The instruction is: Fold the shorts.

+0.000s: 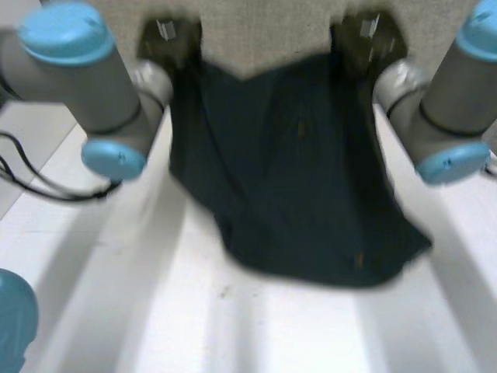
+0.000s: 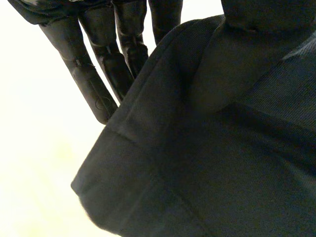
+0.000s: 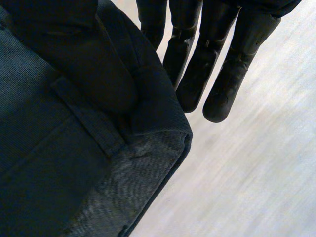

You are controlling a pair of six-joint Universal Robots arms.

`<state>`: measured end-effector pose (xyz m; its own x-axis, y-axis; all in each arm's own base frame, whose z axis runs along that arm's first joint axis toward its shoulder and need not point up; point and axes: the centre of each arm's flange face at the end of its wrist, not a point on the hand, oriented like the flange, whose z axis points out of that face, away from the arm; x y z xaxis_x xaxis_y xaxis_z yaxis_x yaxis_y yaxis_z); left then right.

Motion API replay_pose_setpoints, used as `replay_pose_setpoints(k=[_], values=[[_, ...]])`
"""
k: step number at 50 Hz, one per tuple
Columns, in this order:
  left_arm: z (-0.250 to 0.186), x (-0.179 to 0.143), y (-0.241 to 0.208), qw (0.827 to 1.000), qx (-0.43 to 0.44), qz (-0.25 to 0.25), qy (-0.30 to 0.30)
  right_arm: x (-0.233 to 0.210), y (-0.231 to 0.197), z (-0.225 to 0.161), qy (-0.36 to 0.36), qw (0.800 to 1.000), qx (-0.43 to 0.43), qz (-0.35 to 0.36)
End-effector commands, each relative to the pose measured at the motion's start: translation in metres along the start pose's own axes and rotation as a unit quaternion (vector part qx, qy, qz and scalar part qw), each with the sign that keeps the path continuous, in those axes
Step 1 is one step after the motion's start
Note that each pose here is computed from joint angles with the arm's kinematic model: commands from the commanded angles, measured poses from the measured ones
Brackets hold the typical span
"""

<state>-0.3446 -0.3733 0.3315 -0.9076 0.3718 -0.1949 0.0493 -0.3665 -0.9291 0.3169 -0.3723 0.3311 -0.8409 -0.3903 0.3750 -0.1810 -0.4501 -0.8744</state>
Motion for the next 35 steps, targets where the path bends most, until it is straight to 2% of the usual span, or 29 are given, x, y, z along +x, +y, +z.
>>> replay_pose_setpoints(k=[1,4,11,16,21,25,28,31,35], values=[[0.004,-0.04,-0.143,0.961,0.268,-0.032,-0.066,0.042,-0.103,0.017,0.092,0.963,0.249,-0.036],[-0.002,-0.044,-0.15,0.959,0.275,-0.04,-0.065,0.044,-0.109,0.016,0.091,0.962,0.256,-0.032],[-0.009,-0.053,-0.098,0.979,0.19,-0.028,-0.064,0.033,-0.085,0.01,0.062,0.98,0.189,-0.021],[-0.027,-0.043,-0.035,0.996,0.076,-0.026,-0.049,0.012,-0.035,0.001,0.026,0.995,0.092,-0.009],[-0.054,-0.038,0.028,0.998,-0.044,-0.022,-0.04,-0.016,0.031,-0.015,-0.018,1.0,-0.018,0.005],[-0.084,-0.03,0.074,0.988,-0.151,-0.022,-0.026,-0.043,0.087,-0.037,-0.073,0.99,-0.117,-0.006],[-0.108,-0.021,0.108,0.972,-0.235,-0.021,-0.01,-0.064,0.125,-0.059,-0.125,0.972,-0.195,-0.03],[-0.129,-0.011,0.125,0.953,-0.302,-0.022,0.011,-0.084,0.14,-0.08,-0.171,0.953,-0.245,-0.05],[-0.152,-0.001,0.126,0.931,-0.361,-0.023,0.037,-0.094,0.145,-0.101,-0.204,0.936,-0.282,-0.05]])
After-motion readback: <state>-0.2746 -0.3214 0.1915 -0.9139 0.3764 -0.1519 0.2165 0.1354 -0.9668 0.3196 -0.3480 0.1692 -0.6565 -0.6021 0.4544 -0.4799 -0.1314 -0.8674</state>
